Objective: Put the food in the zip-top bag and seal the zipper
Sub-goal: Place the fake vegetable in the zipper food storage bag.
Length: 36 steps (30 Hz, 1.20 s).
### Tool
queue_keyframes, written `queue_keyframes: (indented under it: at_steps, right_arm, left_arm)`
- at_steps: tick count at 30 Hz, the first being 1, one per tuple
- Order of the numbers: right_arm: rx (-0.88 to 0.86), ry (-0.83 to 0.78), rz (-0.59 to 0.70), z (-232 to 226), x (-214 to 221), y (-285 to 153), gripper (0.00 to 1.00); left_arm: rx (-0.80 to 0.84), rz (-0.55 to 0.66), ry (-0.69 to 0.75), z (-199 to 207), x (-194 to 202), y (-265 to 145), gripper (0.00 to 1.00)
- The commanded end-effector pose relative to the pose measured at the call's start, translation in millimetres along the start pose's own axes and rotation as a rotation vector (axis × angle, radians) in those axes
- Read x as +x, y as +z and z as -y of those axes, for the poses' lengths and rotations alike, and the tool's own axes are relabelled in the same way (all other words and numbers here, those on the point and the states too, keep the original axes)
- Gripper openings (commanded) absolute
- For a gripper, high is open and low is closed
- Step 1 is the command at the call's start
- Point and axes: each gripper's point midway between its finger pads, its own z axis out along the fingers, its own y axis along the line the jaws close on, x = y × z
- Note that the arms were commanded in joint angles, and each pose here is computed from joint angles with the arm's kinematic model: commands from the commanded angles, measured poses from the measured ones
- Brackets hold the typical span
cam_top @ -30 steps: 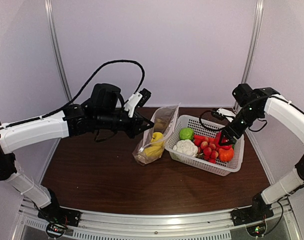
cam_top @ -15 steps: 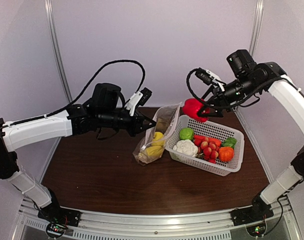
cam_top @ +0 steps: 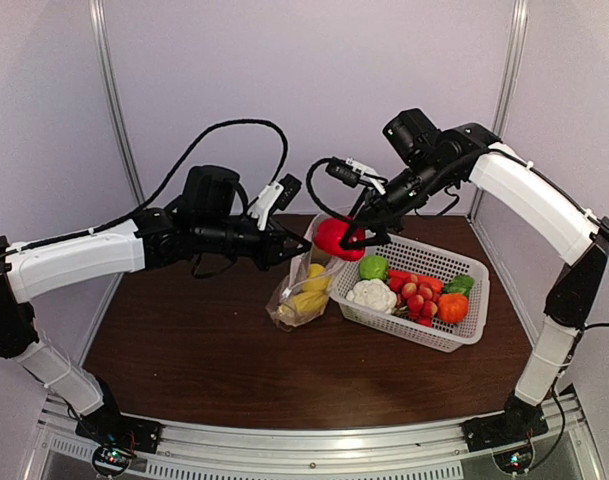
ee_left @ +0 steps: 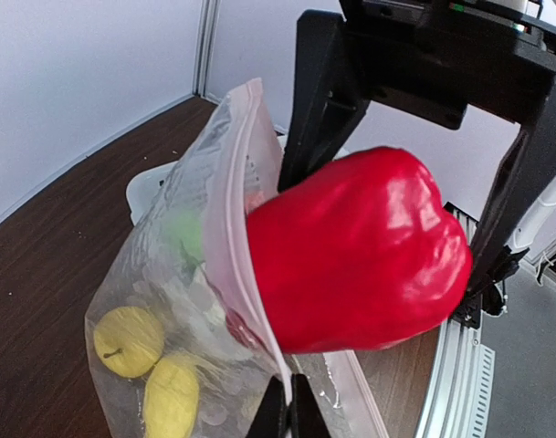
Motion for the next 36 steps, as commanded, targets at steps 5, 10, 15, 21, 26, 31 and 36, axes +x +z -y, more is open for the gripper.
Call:
queue_keyframes:
  at_steps: [5, 10, 15, 21, 26, 31, 36]
  right_arm:
    - [0.157, 0.078, -0.062, 28.9, 8.8, 18.7, 0.66]
    - [0.25, 0.102, -0.07, 45.8, 7.4, 23.6, 0.74]
    - [0.265, 0.069, -0.052, 40.0, -2.6, 19.3, 0.87]
    - [0.269, 0.026, -0.025, 27.6, -10.4, 4.7, 0.98]
    - [0.189, -0.065, 0.017, -5.6, -19.0, -20.4, 0.99]
    - [0.199, -0.142, 0.083, -24.7, -14.6, -76.8, 0.99]
    - [0.31, -0.029, 0.141, 13.0, 15.0, -120.5, 0.98]
  left_arm:
    - [0.041, 0.053, 0.029, 7.5, -12.8, -5.7, 0.0]
    - [0.036, 0.054, 0.028, 6.6, -12.5, -5.6, 0.0]
    - [0.015, 0.051, 0.021, 0.7, -10.9, -4.6, 0.0]
    - [-0.012, 0.042, 0.006, -8.4, -8.5, -4.4, 0.0]
    - [-0.039, 0.038, 0.006, -12.9, -9.2, -5.6, 0.0]
    - [-0.171, 0.088, 0.112, -28.2, -46.3, -47.8, 0.0]
    - [-0.319, 0.183, 0.113, -63.5, -67.7, -97.0, 0.0]
